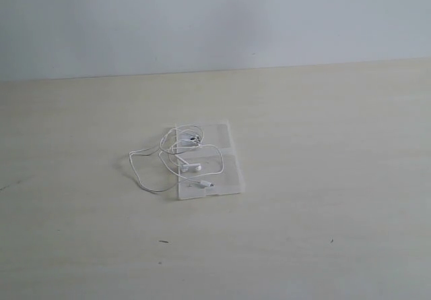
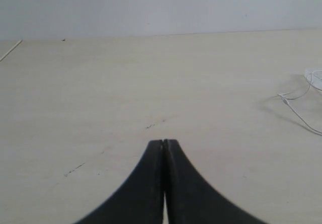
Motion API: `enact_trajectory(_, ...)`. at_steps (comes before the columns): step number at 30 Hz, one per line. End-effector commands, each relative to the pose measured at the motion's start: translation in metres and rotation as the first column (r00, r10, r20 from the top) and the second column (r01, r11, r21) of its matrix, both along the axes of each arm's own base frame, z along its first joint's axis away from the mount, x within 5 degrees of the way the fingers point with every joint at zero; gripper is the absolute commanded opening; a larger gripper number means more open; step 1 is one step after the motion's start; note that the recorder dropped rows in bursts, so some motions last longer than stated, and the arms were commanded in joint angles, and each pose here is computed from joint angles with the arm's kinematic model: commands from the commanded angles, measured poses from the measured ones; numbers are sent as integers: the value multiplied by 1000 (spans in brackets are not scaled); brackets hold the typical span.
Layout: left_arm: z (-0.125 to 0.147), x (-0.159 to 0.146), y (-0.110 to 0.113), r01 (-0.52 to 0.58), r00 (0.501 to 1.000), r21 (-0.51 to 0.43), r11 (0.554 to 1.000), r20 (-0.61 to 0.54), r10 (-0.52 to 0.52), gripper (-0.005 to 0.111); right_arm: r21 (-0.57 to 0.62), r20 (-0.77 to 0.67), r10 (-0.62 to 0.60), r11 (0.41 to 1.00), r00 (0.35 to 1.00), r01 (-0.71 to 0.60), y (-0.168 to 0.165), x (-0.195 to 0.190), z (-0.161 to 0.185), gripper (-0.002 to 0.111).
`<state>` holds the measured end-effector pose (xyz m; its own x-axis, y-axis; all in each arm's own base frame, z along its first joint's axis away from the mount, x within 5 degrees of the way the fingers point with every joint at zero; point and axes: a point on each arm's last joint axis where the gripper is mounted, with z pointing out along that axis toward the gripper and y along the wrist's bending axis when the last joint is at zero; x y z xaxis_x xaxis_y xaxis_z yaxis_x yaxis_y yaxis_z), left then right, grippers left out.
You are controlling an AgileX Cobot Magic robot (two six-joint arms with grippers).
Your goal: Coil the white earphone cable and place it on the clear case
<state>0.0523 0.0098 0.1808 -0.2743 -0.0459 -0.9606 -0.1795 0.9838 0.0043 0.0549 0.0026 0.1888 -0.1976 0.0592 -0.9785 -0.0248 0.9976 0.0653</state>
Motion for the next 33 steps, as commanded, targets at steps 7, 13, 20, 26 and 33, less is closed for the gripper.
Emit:
enact_trajectory(7, 0, 0, -1, 4, 1000, -10, 1000, 15, -4, 0, -12, 3, 1, 1000, 1000, -1, 0, 0, -1, 0)
enact_trajectory(13, 0, 0, -1, 4, 1000, -10, 1000, 15, -4, 0, -12, 3, 1, 1000, 1000, -1, 0, 0, -1, 0)
enact_trajectory(20, 0, 0, -1, 4, 1000, -10, 1000, 15, -4, 0, -12, 3, 1, 1000, 1000, -1, 0, 0, -1, 0)
enact_trajectory(26, 0, 0, -1, 4, 1000, -10, 1000, 15, -4, 0, -12, 3, 1, 1000, 1000, -1, 0, 0, -1, 0)
enact_trajectory(33, 0, 0, -1, 4, 1000, -10, 1000, 15, -4, 0, -11, 23, 0, 1000, 1000, 0, 0, 0, 1, 0)
